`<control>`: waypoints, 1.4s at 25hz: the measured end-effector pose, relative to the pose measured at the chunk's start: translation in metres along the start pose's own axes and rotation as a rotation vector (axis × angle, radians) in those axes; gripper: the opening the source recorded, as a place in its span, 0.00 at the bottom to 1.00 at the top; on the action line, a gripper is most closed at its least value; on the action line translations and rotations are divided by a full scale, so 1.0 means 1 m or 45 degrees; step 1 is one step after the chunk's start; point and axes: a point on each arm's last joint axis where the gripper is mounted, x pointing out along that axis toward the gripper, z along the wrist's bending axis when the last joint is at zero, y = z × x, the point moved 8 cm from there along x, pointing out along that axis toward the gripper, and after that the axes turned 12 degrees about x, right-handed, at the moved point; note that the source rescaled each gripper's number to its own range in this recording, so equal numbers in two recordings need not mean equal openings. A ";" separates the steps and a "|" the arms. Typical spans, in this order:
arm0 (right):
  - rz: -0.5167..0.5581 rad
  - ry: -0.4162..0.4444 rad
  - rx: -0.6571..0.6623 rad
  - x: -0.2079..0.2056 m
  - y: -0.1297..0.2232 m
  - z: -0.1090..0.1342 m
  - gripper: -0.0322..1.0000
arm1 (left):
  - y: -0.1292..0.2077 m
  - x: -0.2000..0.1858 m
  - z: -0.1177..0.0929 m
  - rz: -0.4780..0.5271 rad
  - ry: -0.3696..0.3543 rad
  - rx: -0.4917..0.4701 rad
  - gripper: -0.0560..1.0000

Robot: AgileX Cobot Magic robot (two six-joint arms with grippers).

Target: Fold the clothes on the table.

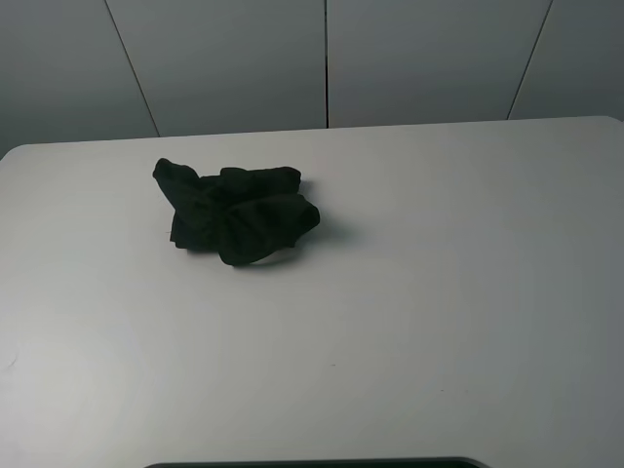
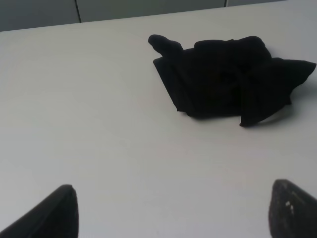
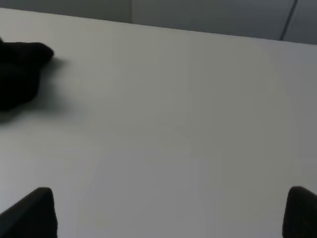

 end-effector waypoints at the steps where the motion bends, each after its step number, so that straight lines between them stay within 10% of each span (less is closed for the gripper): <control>1: -0.007 0.036 0.021 0.000 -0.001 -0.002 0.98 | 0.000 0.000 0.000 0.000 0.000 0.000 1.00; 6: -0.040 0.170 0.098 0.000 -0.002 -0.010 0.98 | 0.000 0.000 0.000 0.000 0.000 0.000 1.00; 35: -0.067 0.155 0.168 -0.003 -0.002 -0.008 0.98 | 0.000 0.000 -0.001 -0.001 0.004 -0.002 1.00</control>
